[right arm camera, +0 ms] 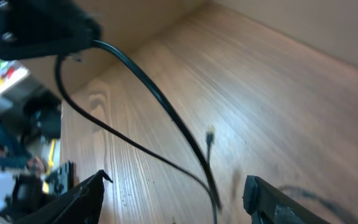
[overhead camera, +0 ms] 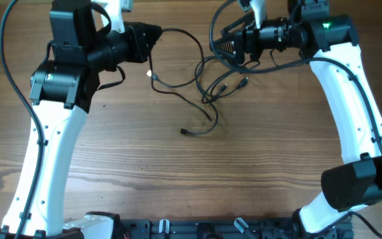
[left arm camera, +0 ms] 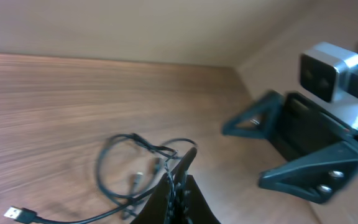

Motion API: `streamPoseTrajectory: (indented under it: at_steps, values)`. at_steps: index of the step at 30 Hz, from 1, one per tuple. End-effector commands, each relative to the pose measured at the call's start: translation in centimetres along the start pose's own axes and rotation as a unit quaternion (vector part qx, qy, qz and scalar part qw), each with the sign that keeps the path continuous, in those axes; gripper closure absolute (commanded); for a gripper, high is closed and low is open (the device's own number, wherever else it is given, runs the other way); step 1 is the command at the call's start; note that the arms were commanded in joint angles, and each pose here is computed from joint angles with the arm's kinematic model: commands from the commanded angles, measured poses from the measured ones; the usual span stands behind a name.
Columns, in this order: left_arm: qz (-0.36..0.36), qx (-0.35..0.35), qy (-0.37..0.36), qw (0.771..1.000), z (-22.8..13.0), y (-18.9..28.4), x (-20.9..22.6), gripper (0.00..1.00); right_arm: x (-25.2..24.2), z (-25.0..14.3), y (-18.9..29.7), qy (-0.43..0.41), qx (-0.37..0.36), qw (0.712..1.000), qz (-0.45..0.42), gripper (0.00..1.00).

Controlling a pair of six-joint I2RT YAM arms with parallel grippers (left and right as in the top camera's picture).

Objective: Untangle cables

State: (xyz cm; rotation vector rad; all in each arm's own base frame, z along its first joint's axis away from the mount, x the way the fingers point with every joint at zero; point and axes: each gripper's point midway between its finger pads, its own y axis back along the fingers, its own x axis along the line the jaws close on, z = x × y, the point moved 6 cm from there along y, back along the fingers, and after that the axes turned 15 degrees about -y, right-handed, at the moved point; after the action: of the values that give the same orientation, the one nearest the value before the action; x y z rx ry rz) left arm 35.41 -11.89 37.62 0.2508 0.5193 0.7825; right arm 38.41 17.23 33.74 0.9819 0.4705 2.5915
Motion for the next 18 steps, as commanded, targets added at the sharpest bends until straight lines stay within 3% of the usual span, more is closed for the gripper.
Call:
streamPoseTrajectory:
  at_steps: [1,7,12,18]
  values:
    - [-0.12,-0.009,-0.031,0.992,0.8,1.1,-3.7,0.96,3.0,0.3,-0.7,0.134,-0.01,0.987,0.084,0.26]
    - [-0.147,0.0,-0.034,0.989,0.5,0.5,-4.8,0.96,5.3,-0.2,-2.7,0.163,0.004,0.979,0.12,0.29]
    - [-0.154,0.006,-0.031,0.988,0.3,0.1,-5.2,0.93,6.4,0.2,-3.7,0.148,0.004,0.98,0.132,0.64]
    - [-0.153,0.009,-0.03,0.988,0.2,-0.1,-5.1,0.91,6.0,1.9,-3.6,0.071,-0.015,0.991,0.114,0.96]
